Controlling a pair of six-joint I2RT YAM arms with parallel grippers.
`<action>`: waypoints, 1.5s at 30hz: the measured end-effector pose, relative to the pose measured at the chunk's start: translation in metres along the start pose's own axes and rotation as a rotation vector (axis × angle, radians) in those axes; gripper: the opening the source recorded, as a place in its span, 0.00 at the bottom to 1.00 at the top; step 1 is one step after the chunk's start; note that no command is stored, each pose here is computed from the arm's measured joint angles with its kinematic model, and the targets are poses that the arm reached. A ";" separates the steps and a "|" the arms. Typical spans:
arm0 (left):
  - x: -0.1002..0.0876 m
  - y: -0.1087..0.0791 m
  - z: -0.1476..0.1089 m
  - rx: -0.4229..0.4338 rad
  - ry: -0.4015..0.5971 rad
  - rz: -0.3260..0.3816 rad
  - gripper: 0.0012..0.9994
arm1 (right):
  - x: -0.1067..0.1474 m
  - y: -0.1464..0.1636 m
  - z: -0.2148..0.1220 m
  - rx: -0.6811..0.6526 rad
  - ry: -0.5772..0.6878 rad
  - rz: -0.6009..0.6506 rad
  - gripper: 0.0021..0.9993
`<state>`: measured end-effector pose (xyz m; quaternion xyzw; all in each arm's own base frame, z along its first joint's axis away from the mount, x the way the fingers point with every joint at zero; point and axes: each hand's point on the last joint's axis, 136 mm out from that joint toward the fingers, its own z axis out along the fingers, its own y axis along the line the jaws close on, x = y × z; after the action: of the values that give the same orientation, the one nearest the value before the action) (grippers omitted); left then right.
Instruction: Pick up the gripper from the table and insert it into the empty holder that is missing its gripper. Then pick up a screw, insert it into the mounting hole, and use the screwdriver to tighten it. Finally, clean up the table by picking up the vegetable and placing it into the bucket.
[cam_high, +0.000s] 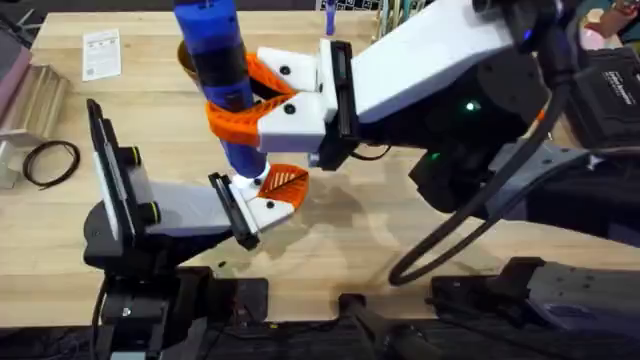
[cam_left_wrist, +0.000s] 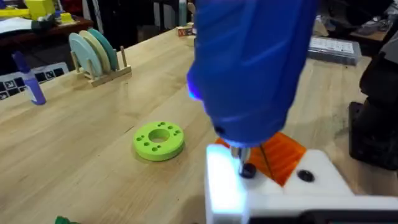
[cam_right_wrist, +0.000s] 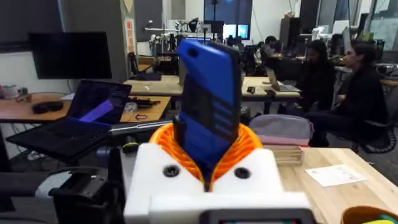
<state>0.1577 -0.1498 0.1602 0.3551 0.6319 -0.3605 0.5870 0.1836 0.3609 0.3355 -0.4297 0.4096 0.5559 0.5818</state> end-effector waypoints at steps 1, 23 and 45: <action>0.000 0.000 0.000 0.000 0.000 0.000 0.00 | 0.000 0.000 0.000 -0.001 0.000 0.000 0.02; 0.000 0.000 0.000 0.003 0.000 0.000 0.00 | -0.009 0.012 0.001 -0.070 -0.022 -0.038 0.02; 0.000 -0.001 0.000 0.003 0.000 0.000 0.00 | -0.005 0.005 -0.002 -0.059 0.001 -0.025 0.02</action>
<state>0.1573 -0.1501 0.1602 0.3559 0.6314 -0.3616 0.5864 0.1780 0.3578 0.3394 -0.4523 0.3878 0.5601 0.5756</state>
